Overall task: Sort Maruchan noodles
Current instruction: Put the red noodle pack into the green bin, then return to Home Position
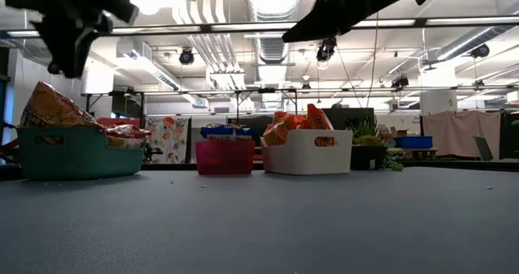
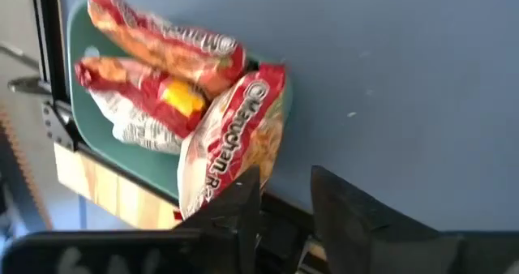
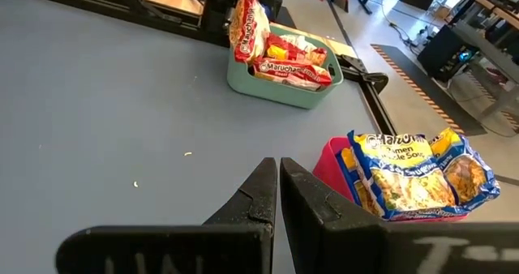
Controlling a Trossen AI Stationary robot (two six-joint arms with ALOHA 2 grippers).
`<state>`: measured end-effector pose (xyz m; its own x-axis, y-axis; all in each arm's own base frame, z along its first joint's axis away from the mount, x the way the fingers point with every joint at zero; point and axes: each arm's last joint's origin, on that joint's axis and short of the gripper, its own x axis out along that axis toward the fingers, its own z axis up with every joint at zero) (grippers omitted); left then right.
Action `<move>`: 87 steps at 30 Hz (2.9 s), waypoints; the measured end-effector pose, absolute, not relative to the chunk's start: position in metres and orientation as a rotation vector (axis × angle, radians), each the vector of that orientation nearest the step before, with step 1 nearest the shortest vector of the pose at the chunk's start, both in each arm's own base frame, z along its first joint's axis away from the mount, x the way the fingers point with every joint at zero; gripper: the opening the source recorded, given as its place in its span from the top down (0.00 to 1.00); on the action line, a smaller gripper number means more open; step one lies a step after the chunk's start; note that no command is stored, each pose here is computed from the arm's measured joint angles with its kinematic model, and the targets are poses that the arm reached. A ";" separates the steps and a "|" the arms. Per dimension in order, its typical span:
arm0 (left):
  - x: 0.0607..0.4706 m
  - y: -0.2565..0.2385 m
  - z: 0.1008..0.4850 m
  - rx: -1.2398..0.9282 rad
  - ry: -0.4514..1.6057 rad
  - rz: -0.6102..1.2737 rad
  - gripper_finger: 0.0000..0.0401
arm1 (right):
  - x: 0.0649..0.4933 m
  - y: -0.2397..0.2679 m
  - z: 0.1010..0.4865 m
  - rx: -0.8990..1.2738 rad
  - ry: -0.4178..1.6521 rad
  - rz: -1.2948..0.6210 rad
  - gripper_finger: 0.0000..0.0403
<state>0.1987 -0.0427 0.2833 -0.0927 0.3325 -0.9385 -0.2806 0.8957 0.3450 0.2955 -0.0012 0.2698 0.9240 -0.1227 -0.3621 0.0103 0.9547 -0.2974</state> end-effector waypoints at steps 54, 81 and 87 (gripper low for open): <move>0.238 -0.046 0.302 0.319 0.794 0.193 0.62 | 0.260 -0.006 0.246 -0.286 0.332 0.002 0.98; 0.154 -0.022 0.255 0.100 0.182 0.213 0.90 | 0.154 -0.024 0.241 -0.356 -0.003 -0.180 0.98; 0.150 -0.021 0.257 0.091 0.158 0.214 0.90 | 0.136 -0.028 0.247 -0.401 -0.098 -0.244 0.98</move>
<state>0.1503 -0.0209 0.2571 0.9650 0.2179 -0.1461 -0.2037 0.9732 0.1064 0.1358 -0.0276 0.2469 0.9662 -0.2152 0.1420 0.2537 0.8920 -0.3741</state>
